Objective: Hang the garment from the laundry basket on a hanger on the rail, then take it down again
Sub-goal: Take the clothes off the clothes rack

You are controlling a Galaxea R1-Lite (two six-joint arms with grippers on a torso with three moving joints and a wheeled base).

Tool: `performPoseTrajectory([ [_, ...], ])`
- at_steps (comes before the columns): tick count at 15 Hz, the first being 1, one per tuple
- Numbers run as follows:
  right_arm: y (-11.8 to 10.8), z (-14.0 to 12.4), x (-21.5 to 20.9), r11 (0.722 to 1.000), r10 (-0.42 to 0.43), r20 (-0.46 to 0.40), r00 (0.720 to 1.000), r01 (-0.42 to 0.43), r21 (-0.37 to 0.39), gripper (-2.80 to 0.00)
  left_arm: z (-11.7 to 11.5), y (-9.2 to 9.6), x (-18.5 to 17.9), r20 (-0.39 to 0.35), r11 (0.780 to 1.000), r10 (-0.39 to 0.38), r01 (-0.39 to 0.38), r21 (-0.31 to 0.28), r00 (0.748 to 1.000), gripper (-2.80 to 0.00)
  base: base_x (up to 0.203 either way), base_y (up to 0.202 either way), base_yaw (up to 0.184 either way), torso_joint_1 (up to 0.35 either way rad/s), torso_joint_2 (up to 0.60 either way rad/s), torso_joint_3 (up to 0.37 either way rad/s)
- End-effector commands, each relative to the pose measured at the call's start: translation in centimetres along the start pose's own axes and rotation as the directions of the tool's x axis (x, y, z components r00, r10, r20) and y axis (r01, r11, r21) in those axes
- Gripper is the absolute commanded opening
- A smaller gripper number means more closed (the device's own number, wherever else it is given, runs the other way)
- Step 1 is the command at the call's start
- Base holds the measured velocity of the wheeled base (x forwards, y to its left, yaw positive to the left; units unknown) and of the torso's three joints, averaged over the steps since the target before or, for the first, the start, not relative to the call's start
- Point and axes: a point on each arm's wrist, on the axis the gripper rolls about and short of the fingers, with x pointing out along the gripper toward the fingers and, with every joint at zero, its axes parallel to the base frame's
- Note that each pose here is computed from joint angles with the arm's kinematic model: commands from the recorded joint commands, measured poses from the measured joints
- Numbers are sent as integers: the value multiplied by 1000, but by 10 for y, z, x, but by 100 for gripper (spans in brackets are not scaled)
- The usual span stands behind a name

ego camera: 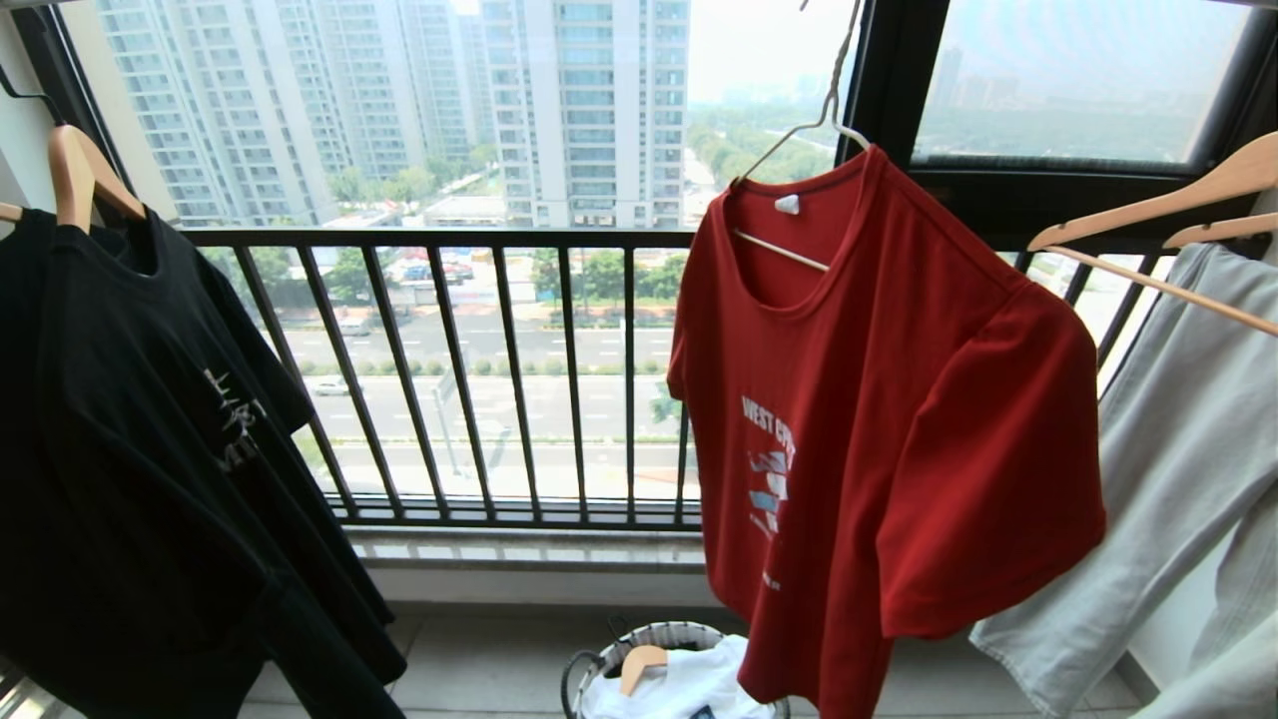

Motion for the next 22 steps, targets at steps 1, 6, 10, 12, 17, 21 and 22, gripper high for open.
performPoseTrajectory([
  [1,0,0,0,1000,2,-1,1000,-2,-1,-280,0,0,0,-1,1000,1,-1,-1,1000,-280,0,0,0,0,0,0],
  [6,0,0,0,1000,8,1,1000,-8,-6,-280,0,0,0,-1,1000,1,-1,-1,1000,-280,0,0,0,0,0,0],
  [10,0,0,0,1000,6,1,1000,-6,-3,-280,0,0,0,-1,1000,1,-1,-2,1000,-280,0,0,0,0,0,0],
  [12,0,6,-2,1000,4,16,1000,-4,-3,-280,0,0,0,-1,1000,1,-1,-1,1000,-280,0,0,0,0,0,0],
  [17,-3,56,-4,1000,10,9,1000,-10,-1,-280,0,0,0,-1,1000,1,-1,-1,1000,-280,0,0,0,0,0,0],
  [21,-5,83,-2,1000,9,28,1000,-9,-2,-280,0,0,0,0,1000,1,-1,-1,1000,-280,0,0,0,0,0,0],
  [22,-6,88,-2,1000,9,33,999,-9,-2,-280,0,0,0,0,1000,1,-1,-1,1000,-280,0,0,0,0,0,0],
])
